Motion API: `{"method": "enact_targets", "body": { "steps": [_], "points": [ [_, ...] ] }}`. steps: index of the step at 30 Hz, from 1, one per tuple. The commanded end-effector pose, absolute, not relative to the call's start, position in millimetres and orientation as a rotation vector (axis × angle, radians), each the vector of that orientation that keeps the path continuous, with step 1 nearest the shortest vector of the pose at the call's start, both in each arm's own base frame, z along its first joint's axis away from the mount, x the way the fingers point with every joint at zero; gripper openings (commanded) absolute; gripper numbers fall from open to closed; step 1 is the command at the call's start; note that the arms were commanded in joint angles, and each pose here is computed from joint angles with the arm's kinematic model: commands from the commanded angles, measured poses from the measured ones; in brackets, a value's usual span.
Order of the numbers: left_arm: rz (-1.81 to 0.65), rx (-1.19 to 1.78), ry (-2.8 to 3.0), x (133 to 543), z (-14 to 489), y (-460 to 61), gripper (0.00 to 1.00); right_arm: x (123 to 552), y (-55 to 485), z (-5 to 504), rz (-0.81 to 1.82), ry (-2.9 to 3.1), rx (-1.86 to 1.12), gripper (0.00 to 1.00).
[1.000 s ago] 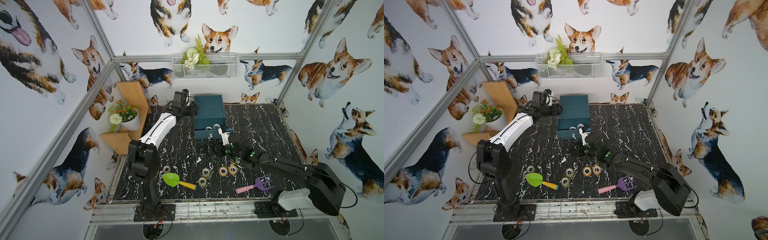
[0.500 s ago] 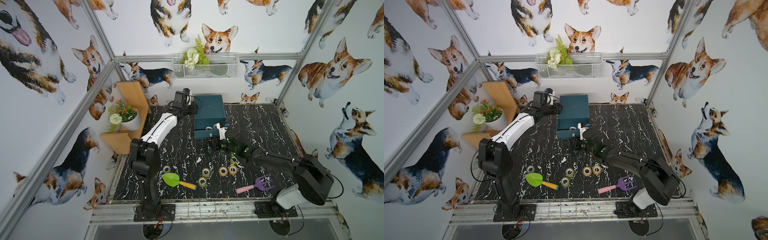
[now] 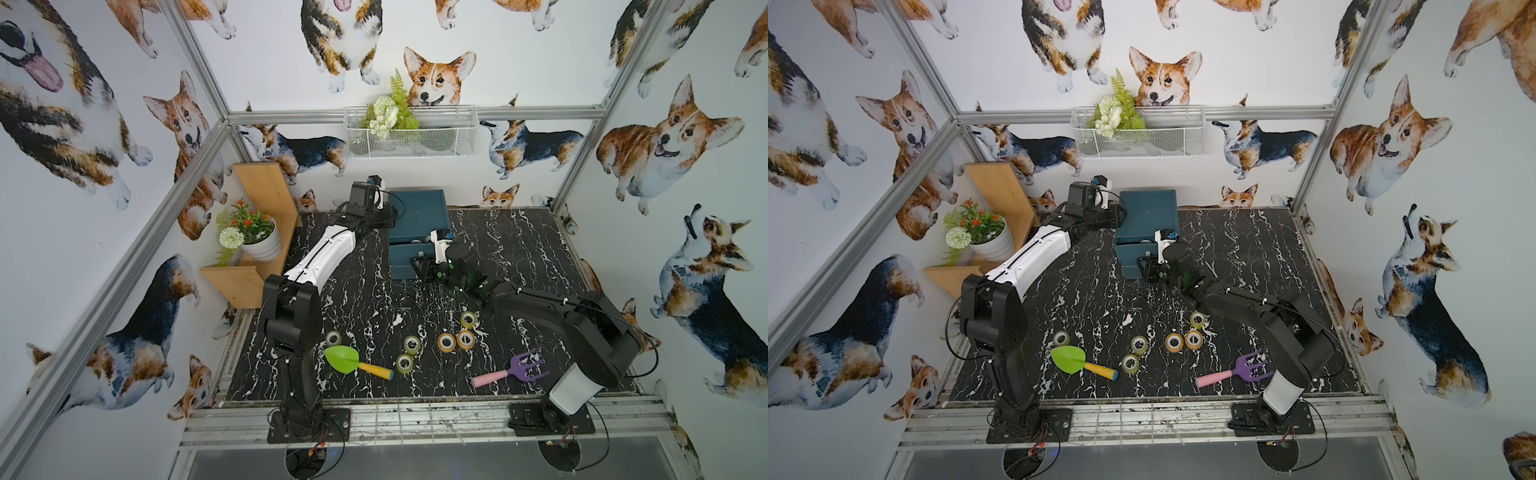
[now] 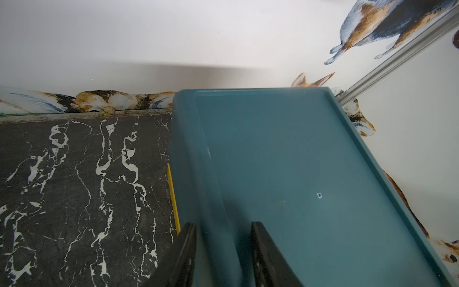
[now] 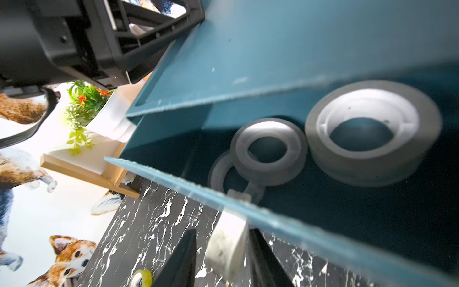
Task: Place the transparent tape into the drawer according to color
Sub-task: Close the drawer of the storage box.
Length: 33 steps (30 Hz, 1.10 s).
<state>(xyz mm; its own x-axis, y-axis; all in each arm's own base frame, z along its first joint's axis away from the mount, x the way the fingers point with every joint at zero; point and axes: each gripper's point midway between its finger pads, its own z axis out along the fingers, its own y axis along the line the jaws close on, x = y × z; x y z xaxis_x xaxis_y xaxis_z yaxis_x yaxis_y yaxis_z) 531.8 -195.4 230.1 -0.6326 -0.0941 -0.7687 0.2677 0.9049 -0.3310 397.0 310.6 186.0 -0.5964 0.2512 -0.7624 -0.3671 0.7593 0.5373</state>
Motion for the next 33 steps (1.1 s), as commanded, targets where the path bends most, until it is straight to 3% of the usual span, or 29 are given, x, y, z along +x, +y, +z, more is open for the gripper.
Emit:
{"method": "enact_targets", "body": {
  "steps": [1,27,33],
  "points": [
    [-0.474,0.135,2.332,517,195,-188,0.41,408,313,202,0.849,1.963,-0.096,0.4],
    [-0.479,0.144,2.362,510,179,-192,0.4,436,308,202,0.853,1.819,0.024,0.4],
    [-0.469,0.135,2.356,511,183,-191,0.44,423,318,218,0.938,1.812,-0.047,0.48]
  ]
}}
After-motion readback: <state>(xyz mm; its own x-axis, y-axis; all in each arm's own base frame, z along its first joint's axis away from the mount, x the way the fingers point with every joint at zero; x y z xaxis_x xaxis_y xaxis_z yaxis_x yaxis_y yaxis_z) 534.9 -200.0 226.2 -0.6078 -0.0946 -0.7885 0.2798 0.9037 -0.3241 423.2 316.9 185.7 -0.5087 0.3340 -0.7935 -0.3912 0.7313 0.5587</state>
